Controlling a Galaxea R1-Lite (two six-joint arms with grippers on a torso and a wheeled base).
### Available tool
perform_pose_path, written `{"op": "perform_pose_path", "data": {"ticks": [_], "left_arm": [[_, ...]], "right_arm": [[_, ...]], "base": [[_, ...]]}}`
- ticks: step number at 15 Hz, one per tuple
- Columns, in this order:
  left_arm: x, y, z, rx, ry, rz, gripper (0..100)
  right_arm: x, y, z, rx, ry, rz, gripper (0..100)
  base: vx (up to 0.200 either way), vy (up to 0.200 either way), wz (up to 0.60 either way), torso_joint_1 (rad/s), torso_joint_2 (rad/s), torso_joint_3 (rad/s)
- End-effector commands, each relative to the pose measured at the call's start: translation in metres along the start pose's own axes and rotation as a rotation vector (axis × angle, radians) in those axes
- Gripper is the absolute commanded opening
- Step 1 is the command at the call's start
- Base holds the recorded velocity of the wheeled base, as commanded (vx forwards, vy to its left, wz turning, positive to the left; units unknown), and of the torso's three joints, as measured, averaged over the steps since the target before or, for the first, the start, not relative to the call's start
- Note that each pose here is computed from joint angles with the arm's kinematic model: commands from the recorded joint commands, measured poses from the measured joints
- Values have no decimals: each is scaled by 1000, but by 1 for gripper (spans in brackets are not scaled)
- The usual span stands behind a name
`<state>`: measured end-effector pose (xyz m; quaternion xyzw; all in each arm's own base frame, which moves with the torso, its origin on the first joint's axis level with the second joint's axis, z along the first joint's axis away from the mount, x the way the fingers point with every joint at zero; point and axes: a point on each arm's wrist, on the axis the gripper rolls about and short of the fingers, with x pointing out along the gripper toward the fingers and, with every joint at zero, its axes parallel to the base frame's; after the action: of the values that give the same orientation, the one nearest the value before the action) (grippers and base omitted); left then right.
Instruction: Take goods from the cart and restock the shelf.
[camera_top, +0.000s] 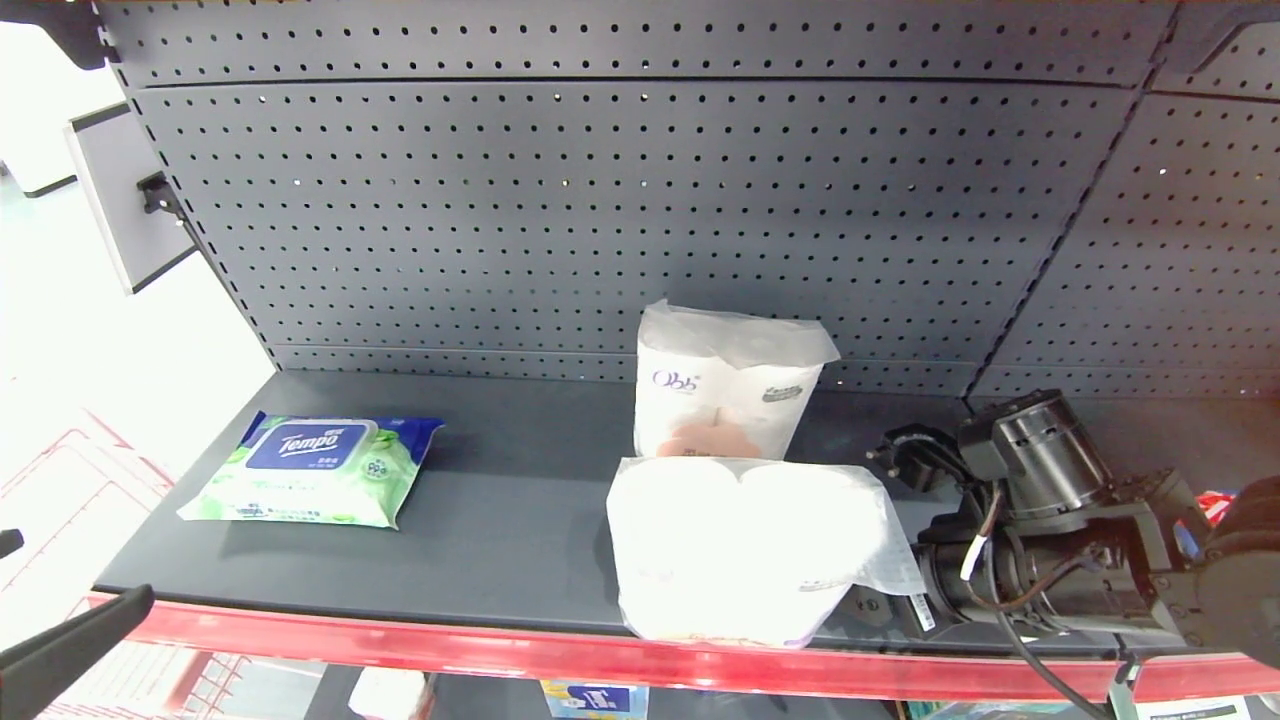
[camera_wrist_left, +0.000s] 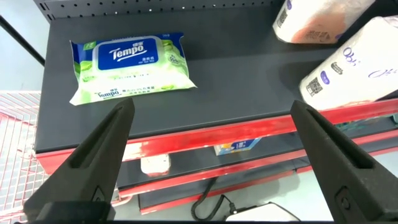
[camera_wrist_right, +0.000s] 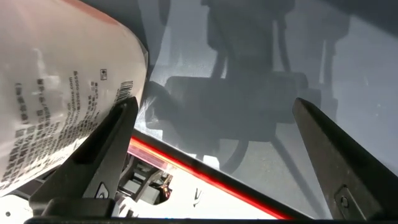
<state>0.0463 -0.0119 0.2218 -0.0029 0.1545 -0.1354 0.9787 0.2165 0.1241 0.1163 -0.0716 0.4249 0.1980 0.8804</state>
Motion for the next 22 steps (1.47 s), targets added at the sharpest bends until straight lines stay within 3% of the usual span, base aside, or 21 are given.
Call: {"op": "perform_pose_path", "data": {"ticks": [1,6,10,13,16,18,19,22], "left_arm": [[1,0,-1,-1,6,-1,100],[1,0,-2,-1,8,0,100],[-3,0,-11,-1,8,-2,100],[-11,0,-29,-4,0,1,100],[-19,1,-54,-11,-12,0,100],[-26,2,-56,-75,-9,82,100],[-34,2,-58,-95,30,138,100],[-53,0,-85,-118,133,196,100]], "right_arm": [[0,1,-1,-3,2,2,100],[-2,-1,-3,2,1,-7,100],[-46,-9,-12,21,-125,-72,100],[-96,-13,-33,-16,-284,-118,100],[-148,-17,-63,-77,-459,-162,100],[-190,-23,-93,-89,-559,-268,100],[-216,-27,-113,-39,-593,-369,100],[-251,-14,-190,149,-479,-613,100]], "base": [[0,0,0,0,0,0],[0,0,0,0,0,0],[0,0,0,0,0,0],[0,0,0,0,0,0],[0,0,0,0,0,0],[0,0,0,0,0,0],[0,0,0,0,0,0],[0,0,0,0,0,0]]}}
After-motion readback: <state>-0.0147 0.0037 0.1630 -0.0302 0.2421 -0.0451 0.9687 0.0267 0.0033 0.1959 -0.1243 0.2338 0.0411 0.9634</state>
